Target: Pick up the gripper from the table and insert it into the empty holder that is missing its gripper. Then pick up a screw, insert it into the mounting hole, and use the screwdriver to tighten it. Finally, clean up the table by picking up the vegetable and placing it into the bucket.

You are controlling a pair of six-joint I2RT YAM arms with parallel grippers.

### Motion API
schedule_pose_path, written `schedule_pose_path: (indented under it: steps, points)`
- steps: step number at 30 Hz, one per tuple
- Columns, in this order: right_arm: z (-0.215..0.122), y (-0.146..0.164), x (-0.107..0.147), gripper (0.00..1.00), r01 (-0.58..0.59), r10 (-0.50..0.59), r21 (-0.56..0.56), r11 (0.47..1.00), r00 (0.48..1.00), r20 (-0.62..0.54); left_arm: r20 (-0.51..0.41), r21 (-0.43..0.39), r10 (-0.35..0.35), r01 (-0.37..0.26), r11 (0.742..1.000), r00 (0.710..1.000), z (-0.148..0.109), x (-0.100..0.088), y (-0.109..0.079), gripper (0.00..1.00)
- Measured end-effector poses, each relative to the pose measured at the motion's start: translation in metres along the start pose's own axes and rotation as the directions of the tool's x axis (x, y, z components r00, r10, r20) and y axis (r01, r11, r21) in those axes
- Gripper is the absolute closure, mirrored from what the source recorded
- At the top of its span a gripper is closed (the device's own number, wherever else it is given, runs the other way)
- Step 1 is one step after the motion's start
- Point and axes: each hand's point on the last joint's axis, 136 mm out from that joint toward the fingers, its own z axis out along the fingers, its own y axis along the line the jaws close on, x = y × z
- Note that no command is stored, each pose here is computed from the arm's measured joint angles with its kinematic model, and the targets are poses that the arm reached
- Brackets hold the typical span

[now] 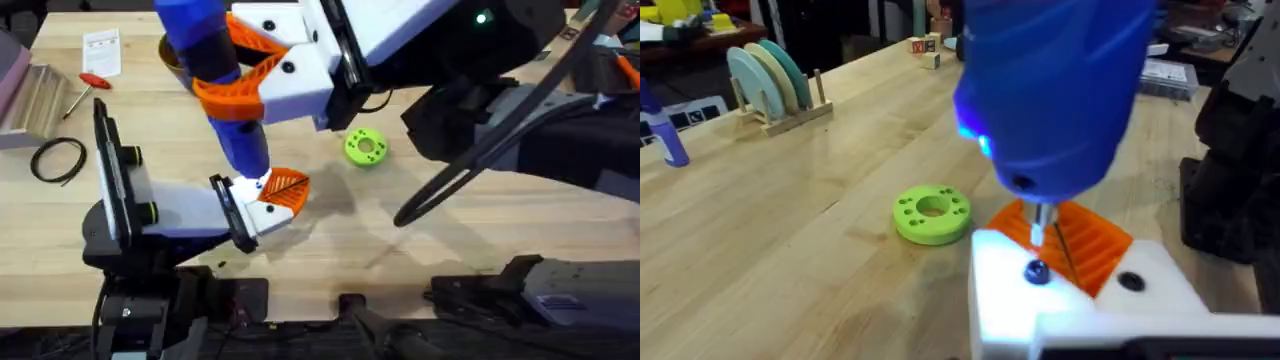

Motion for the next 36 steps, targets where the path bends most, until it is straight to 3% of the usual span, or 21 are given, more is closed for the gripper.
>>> schedule_pose_path:
  steps: [36]
  points:
    - [0.004, 0.0, 0.014, 0.978, -0.013, 0.012, -0.021, 1.0, 1.0, -0.009, 0.0, -0.001, -0.001, 0.001, 1.0, 1.0, 0.0, 0.0, 0.0, 0.995]
